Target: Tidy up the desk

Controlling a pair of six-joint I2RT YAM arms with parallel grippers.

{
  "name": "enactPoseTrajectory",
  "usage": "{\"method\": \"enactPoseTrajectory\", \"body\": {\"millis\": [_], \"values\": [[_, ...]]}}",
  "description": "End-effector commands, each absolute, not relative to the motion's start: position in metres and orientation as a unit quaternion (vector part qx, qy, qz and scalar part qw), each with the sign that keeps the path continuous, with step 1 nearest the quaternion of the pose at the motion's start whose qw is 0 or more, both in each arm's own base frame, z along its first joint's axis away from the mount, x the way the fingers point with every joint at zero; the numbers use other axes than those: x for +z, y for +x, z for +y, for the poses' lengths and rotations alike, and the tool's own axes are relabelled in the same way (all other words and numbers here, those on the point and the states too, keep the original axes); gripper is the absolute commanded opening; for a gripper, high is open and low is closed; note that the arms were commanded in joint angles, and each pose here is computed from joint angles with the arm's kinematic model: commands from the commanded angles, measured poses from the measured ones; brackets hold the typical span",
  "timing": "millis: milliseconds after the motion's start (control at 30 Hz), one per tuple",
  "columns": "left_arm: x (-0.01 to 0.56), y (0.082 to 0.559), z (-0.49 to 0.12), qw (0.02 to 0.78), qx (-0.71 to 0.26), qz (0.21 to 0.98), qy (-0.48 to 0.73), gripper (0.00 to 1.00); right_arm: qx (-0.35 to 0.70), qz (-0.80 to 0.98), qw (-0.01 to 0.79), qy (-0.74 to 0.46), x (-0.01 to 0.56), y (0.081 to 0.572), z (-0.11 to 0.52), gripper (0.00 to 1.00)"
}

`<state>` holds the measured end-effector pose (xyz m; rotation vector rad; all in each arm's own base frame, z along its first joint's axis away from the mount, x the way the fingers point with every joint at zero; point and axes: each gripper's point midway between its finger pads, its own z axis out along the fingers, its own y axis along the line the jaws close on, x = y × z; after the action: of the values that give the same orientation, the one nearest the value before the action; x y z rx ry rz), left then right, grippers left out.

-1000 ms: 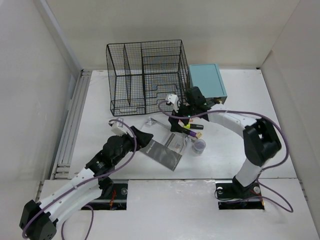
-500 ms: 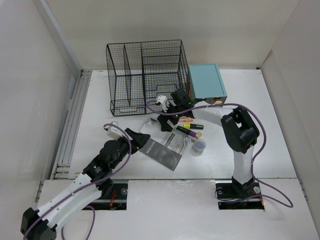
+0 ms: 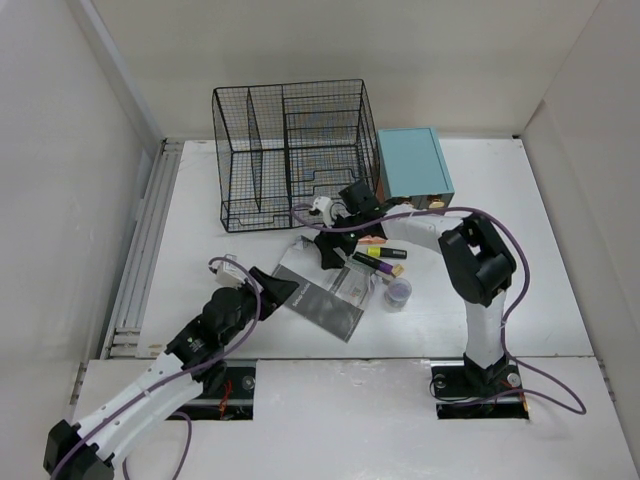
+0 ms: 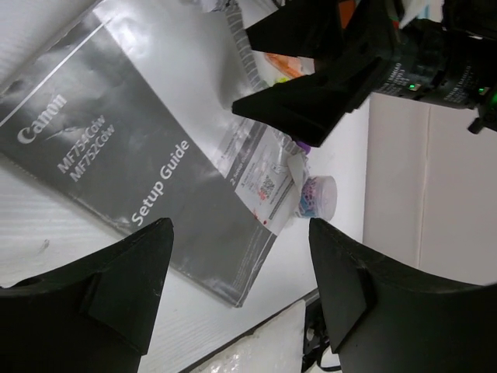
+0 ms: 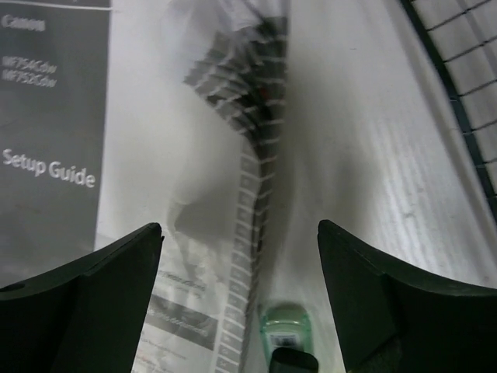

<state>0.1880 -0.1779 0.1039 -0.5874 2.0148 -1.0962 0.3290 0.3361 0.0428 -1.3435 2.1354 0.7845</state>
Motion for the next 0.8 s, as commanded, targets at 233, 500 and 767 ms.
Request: {"method": "enactPoseTrajectory", "body": {"millis": [233, 500, 767], "values": [[0.074, 0.174, -0.174, 0.319, -0.394, 0.822, -0.258, 0.66, 0.348, 0.755, 0.180, -0.525, 0.036, 0.282, 0.345, 0.67], [0.073, 0.170, -0.171, 0.317, -0.391, 0.825, -0.259, 0.66, 0.358, 0.757, 0.155, -0.525, 0.026, 0.274, 0.344, 0.14], [0.086, 0.164, -0.166, 0.319, -0.394, 0.822, -0.258, 0.67, 0.354, 0.745, 0.186, -0.533, 0.052, 0.282, 0.348, 0.00]]}}
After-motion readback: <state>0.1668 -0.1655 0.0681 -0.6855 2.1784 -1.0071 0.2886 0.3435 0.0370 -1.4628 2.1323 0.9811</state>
